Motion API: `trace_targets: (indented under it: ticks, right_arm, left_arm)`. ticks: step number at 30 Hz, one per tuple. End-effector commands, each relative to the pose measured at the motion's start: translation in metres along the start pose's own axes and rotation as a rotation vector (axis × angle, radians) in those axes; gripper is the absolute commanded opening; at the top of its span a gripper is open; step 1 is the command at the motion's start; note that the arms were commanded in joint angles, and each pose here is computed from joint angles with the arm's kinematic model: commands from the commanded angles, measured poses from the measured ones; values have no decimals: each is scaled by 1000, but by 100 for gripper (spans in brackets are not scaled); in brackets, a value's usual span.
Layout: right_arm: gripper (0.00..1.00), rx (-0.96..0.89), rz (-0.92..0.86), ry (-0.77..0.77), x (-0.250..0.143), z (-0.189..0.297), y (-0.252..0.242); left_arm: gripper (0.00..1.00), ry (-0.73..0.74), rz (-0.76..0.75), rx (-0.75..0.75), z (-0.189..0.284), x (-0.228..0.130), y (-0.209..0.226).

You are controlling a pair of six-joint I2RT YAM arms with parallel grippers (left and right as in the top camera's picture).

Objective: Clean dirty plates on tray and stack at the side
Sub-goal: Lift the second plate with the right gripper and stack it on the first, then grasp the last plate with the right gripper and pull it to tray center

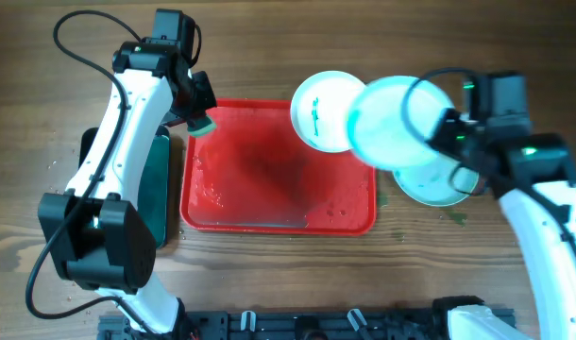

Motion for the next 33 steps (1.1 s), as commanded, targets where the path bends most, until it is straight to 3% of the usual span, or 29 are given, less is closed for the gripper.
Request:
trace_targets:
  ticks: [1,6,14,16,20,21,29,33]
  right_arm:
    - [4,-75,-147,75,3,-21,-47]
    - [4,-179,-264,201,-16,-65,-91]
    - [6,-220,-252,332,-40,-119,-100]
    - [16,-223,-251,347,-42,-126,-101]
    - [46,-103,-172,334,-30,-128,-90]
    - [48,-81,-163,327,-25,-125,-87]
    - [49,373,97,179,22,-95,14]
    - [42,346,66,188,6,-117,72]
  left_arm:
    - [4,-8,16,-10,2,3,-1]
    - [4,-8,16,-10,2,3,-1]
    - [4,-8,15,-10,2,3,-1]
    - [4,-9,15,-11,2,3,-1]
    - [4,-10,16,-11,2,4,-1]
    - [4,-12,15,-12,2,4,-2]
    - [4,-14,16,-14,2,4,-2]
    - [4,-15,16,-13,2,4,-2]
Point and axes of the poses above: each gripper's point midway between its finger pads, its own z axis back along the fingers, its own y axis along the line the jaws close on, x = y × z, the point moved 8 cm from there along z, back along the fingers, and after that the axes turned 4 degrees about z, right-handed, at the moved point
